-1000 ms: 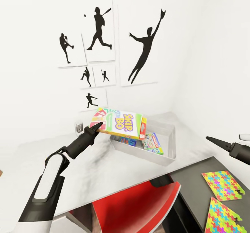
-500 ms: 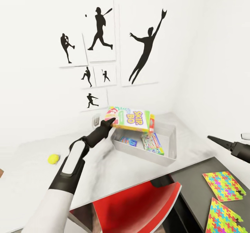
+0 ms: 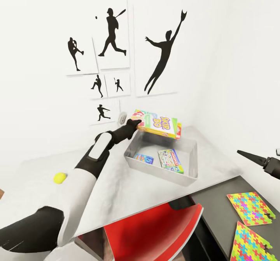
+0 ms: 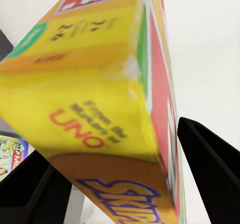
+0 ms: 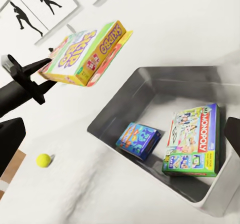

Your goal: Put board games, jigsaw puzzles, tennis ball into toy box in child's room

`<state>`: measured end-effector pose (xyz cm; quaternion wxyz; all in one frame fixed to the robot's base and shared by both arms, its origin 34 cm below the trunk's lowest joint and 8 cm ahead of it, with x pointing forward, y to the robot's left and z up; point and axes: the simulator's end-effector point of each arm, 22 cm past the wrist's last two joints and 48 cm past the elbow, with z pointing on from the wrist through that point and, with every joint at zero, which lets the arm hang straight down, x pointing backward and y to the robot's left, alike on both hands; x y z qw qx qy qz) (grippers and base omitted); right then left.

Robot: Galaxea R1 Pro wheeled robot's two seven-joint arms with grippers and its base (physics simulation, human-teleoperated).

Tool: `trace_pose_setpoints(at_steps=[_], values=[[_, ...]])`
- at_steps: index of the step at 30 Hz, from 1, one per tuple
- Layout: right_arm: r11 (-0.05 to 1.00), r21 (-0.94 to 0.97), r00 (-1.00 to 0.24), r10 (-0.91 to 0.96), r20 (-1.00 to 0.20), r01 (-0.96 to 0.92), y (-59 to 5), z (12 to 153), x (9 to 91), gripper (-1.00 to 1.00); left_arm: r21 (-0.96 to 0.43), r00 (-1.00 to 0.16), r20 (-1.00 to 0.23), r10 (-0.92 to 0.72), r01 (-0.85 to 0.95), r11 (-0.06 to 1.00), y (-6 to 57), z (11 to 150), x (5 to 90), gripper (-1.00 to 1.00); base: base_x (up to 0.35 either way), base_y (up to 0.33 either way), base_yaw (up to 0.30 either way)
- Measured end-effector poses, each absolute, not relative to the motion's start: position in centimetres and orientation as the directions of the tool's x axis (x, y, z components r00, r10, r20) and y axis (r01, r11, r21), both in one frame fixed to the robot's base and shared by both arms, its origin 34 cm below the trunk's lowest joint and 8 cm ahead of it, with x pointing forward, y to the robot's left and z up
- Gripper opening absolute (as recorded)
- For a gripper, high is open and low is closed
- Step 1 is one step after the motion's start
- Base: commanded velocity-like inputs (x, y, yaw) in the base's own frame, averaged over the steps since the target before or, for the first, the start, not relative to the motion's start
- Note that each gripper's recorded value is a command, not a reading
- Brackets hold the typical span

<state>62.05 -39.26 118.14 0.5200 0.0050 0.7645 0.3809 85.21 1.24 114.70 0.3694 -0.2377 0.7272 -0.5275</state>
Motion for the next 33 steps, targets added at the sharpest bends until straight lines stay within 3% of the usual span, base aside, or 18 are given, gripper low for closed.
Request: trace_pose_setpoints(at_steps=[12, 25, 33], values=[[0.738, 0.554, -0.452, 0.373, -0.81, -0.384, -40.5, 119.0, 62.0, 1.0, -0.937, -0.651, -0.172, -0.74, -0.122, 0.326, 0.6, 113.2, 88.3, -1.0, 0.0, 0.0, -0.014], [0.742, 0.551, -0.454, 0.368, -0.811, -0.383, -40.6, 118.9, 62.0, 1.0, -0.932, -0.637, -0.125, -0.761, -0.187, 0.31, 1.4, 109.4, 87.4, -1.0, 0.0, 0.0, -0.22], [0.738, 0.555, -0.461, 0.368, -0.808, -0.383, -40.4, 118.7, 61.9, 1.0, -0.93, -0.609, -0.121, -0.784, -0.206, 0.304, 2.2, 108.4, 87.5, -1.0, 0.0, 0.0, -0.073]])
